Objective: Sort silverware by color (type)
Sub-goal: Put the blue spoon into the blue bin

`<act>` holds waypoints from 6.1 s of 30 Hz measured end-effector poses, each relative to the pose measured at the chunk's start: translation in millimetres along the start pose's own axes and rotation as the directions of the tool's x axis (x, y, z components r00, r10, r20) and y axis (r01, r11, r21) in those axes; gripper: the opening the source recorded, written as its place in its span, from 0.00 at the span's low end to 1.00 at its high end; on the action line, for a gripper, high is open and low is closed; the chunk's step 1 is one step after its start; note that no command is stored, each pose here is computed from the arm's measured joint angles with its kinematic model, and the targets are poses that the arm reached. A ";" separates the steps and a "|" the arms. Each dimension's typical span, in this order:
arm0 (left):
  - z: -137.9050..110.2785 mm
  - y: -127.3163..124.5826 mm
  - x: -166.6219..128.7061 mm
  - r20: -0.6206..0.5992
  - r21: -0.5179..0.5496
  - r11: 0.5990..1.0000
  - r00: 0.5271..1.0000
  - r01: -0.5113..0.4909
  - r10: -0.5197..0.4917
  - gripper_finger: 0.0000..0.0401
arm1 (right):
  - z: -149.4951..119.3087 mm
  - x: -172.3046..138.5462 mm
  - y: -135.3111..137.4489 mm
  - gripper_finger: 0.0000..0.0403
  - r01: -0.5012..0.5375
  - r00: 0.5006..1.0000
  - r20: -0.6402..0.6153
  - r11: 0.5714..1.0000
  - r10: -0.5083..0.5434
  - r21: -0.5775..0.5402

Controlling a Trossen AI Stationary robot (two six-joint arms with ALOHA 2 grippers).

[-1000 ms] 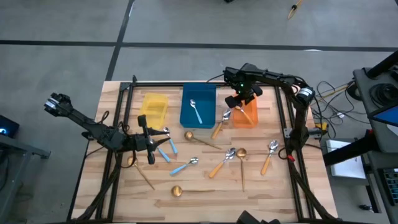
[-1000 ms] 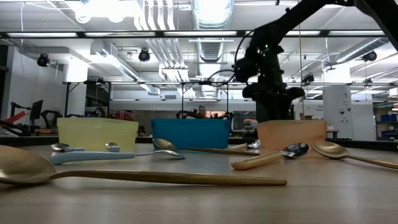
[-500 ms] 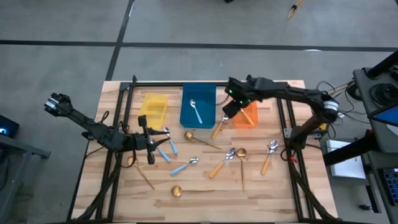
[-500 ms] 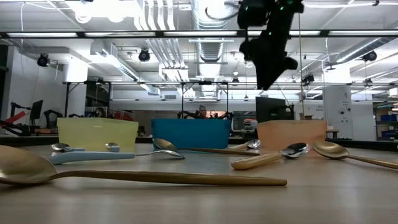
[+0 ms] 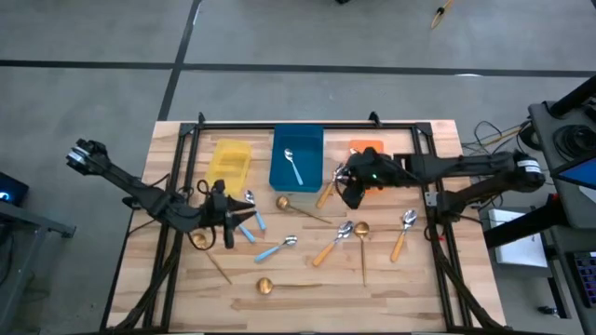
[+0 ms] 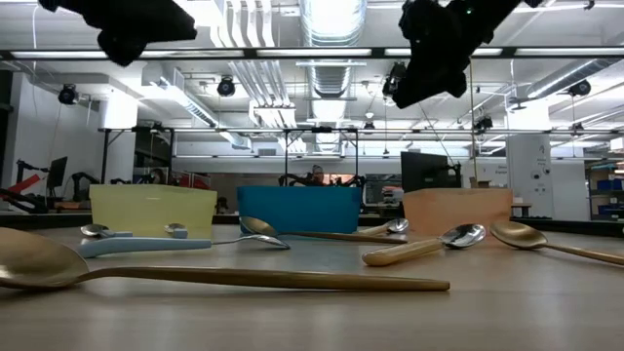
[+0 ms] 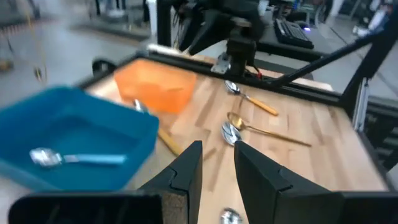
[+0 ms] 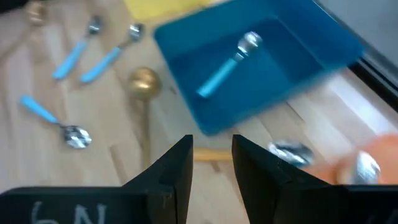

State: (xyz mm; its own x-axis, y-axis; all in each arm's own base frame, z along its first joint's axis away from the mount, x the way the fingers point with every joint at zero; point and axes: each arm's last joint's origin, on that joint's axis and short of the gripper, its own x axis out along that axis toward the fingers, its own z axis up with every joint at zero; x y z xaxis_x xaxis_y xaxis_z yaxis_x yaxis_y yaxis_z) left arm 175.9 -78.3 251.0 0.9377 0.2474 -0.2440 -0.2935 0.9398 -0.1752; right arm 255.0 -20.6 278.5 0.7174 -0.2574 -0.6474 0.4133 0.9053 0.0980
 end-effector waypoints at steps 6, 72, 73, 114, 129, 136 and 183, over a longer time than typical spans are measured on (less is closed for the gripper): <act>-9.6 -4.0 8.7 -0.040 -0.196 0.980 0.999 -0.028 0.020 0.19 | -20.6 6.9 14.9 0.25 -0.076 0.994 0.075 0.992 0.084 -0.102; -62.1 14.8 121.1 -0.760 -0.280 0.476 0.496 -0.834 0.421 0.00 | -24.0 -1.7 18.1 0.25 -0.005 0.968 0.211 0.848 0.137 -0.529; -62.3 15.7 120.8 -0.762 -0.275 0.469 0.487 -0.840 0.427 0.00 | -24.0 -1.7 18.1 0.25 -0.005 0.968 0.211 0.848 0.137 -0.529; -63.7 27.7 120.2 -0.679 -0.291 0.400 0.482 -0.869 0.553 0.31 | -24.6 -1.2 18.0 0.25 -0.004 0.968 0.211 0.847 0.137 -0.532; -63.4 27.8 120.2 -0.667 -0.293 0.402 0.486 -0.868 0.564 0.35 | -24.6 -1.2 18.0 0.25 -0.004 0.968 0.211 0.847 0.137 -0.532; -75.8 27.8 126.4 -0.678 -0.257 0.395 0.455 -0.882 0.577 0.35 | -24.6 -1.2 18.0 0.25 -0.005 0.968 0.210 0.847 0.138 -0.532; -98.8 19.1 145.3 -0.731 -0.181 0.366 0.374 -0.913 0.571 0.09 | -24.4 -0.6 16.6 0.25 -0.001 0.969 0.210 0.849 0.132 -0.529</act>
State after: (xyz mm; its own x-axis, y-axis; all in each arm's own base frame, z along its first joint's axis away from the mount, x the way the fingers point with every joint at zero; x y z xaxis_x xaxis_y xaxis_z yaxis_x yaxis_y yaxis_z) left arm 288.1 -47.7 118.0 0.0468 0.4571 -0.8882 -0.9971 0.0749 -0.0140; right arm 247.7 2.8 262.1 0.8673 -0.2011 -0.4554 0.0536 0.9472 -0.3162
